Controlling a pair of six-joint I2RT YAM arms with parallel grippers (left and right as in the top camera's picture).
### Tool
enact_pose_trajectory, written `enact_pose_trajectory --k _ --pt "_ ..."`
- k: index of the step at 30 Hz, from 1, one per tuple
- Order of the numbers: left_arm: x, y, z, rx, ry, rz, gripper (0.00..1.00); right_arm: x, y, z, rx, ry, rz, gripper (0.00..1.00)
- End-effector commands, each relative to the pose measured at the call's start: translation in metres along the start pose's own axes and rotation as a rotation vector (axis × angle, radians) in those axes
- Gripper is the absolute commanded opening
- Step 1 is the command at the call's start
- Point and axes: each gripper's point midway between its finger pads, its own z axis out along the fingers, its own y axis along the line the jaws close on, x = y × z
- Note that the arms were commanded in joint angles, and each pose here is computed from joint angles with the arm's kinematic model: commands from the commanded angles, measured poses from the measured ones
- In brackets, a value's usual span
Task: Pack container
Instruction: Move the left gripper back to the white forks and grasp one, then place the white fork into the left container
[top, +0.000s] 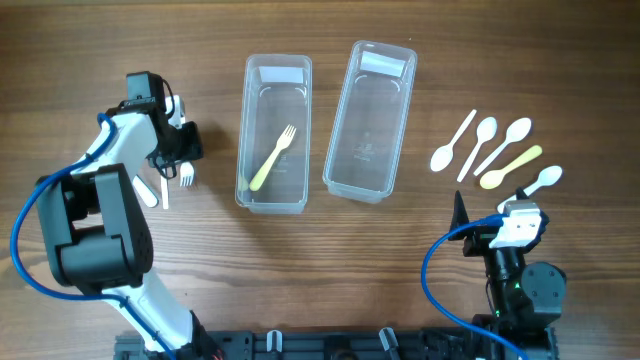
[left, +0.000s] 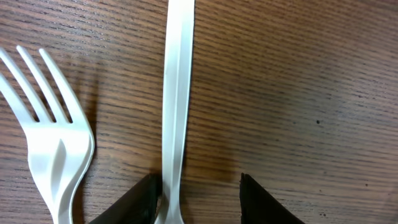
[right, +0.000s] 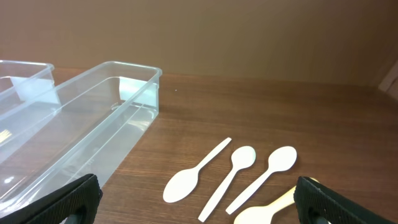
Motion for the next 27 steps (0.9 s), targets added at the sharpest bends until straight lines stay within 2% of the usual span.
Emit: enact_pose_trajectory --k 1,6,12,15,18,22,27 --pt "0.025 0.002 0.025 -0.001 0.1 0.008 0.25 0.0 0.001 0.0 -0.001 -0.008 -0.008 1.0" --pt "0.04 0.004 0.022 -0.013 0.162 0.002 0.04 0.0 0.001 0.0 -0.001 -0.008 -0.008 1.0" --pt "0.043 0.008 0.009 -0.042 0.168 0.004 0.04 0.0 0.001 0.0 -0.001 -0.007 -0.008 1.0" --pt "0.026 0.004 -0.015 -0.037 0.112 0.008 0.04 0.0 0.001 0.0 -0.001 -0.007 -0.008 1.0" --pt "-0.001 -0.005 -0.059 -0.018 0.024 0.016 0.04 0.0 0.001 0.0 -0.001 -0.008 -0.008 1.0" --pt "-0.023 -0.046 -0.123 0.155 -0.097 0.05 0.04 0.0 0.001 0.0 -0.001 -0.008 -0.008 1.0" --pt "-0.015 -0.105 -0.17 0.333 -0.185 0.161 0.04 0.0 0.001 0.0 -0.001 -0.008 -0.008 1.0"
